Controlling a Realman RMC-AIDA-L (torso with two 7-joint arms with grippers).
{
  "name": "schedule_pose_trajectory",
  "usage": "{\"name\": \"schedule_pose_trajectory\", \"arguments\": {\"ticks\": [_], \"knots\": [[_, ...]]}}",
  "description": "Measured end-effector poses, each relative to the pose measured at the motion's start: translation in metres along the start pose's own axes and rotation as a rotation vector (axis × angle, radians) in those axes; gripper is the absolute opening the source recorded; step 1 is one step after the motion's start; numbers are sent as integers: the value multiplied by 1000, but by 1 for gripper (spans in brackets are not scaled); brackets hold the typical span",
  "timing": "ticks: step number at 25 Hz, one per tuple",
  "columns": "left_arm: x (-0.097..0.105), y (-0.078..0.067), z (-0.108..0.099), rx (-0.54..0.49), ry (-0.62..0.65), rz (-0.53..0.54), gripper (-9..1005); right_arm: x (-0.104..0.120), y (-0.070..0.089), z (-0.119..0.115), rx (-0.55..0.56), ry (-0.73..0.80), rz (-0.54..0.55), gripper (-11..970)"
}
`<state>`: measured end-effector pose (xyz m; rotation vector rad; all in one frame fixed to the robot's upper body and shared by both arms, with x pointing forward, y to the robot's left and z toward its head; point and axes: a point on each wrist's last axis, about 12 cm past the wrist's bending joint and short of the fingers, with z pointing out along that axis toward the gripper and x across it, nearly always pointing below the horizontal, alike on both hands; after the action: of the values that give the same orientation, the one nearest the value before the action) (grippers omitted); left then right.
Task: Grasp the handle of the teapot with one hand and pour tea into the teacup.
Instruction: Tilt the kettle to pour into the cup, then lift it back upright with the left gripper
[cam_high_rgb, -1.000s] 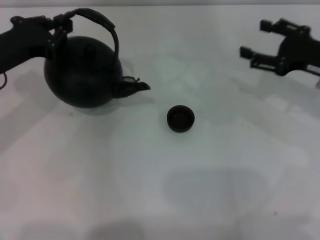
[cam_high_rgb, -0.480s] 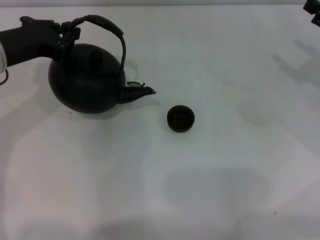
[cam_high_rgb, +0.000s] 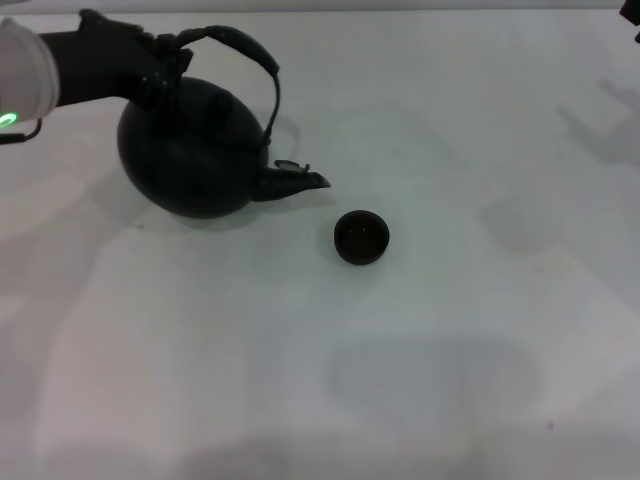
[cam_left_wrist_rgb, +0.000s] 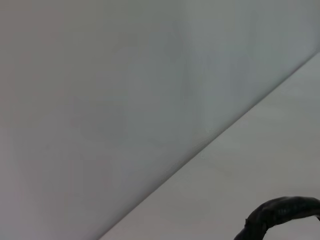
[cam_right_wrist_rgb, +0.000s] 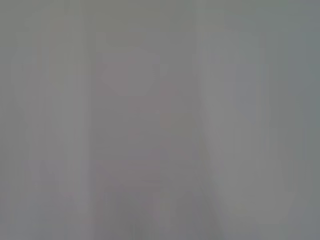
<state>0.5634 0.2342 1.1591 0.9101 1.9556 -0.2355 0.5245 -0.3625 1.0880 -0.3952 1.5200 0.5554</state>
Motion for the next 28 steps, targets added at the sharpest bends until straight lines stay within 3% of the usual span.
{"name": "schedule_pose_trajectory", "arguments": {"ticks": [10,28], "knots": [[-25,-18,6,-1,41,121,147,-2,-4,-2,23,-11,-3,859],[-41,-37,15,23,88,220,144,-4,-7,-1,43,-14,-15,859]]}}
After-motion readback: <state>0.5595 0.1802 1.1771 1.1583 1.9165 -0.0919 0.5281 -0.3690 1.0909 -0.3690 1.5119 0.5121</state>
